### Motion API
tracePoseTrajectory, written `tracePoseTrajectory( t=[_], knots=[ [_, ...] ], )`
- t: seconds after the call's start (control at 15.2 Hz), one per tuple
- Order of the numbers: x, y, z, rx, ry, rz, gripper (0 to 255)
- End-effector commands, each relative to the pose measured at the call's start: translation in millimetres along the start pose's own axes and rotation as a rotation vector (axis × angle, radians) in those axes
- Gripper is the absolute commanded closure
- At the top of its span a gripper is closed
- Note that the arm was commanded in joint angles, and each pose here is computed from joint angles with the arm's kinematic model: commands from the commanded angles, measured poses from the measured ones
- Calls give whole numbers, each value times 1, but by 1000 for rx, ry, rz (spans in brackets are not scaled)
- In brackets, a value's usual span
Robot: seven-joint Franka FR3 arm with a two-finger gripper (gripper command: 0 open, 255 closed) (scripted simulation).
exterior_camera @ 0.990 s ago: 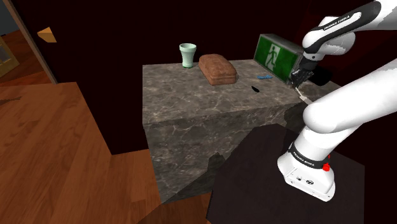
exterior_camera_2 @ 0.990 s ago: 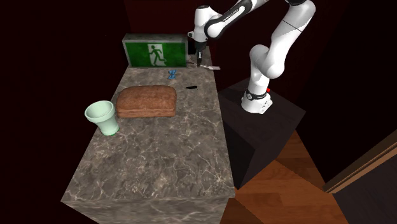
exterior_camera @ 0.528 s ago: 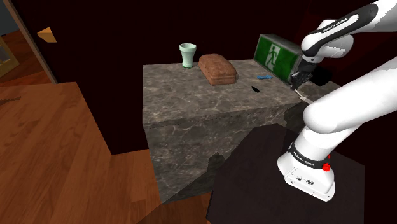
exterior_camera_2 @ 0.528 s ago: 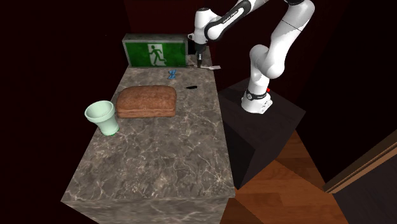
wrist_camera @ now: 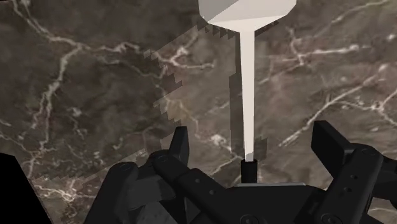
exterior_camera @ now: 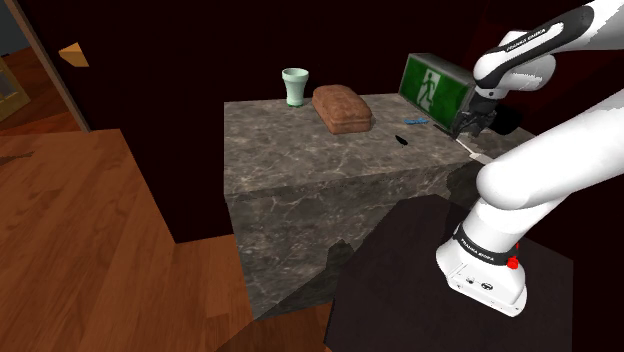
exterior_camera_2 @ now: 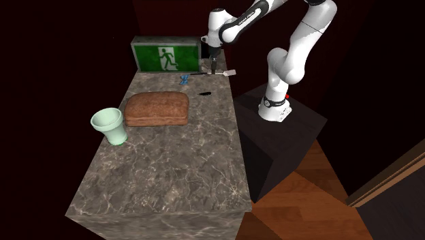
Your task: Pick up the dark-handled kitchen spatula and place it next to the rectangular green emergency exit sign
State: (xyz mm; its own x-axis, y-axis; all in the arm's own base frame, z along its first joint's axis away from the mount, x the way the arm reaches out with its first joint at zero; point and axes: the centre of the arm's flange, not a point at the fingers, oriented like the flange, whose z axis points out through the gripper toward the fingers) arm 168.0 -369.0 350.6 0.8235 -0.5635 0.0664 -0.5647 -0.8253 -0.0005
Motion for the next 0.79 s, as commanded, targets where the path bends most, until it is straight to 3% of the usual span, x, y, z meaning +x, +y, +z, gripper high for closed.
tracePoseTrajectory(
  t=[0.0,0.2,0.73],
  knots=[
    [0,0,-13,0,0,0,0],
    [0,0,-50,0,0,0,0],
    [0,0,-50,0,0,0,0]
  ],
)
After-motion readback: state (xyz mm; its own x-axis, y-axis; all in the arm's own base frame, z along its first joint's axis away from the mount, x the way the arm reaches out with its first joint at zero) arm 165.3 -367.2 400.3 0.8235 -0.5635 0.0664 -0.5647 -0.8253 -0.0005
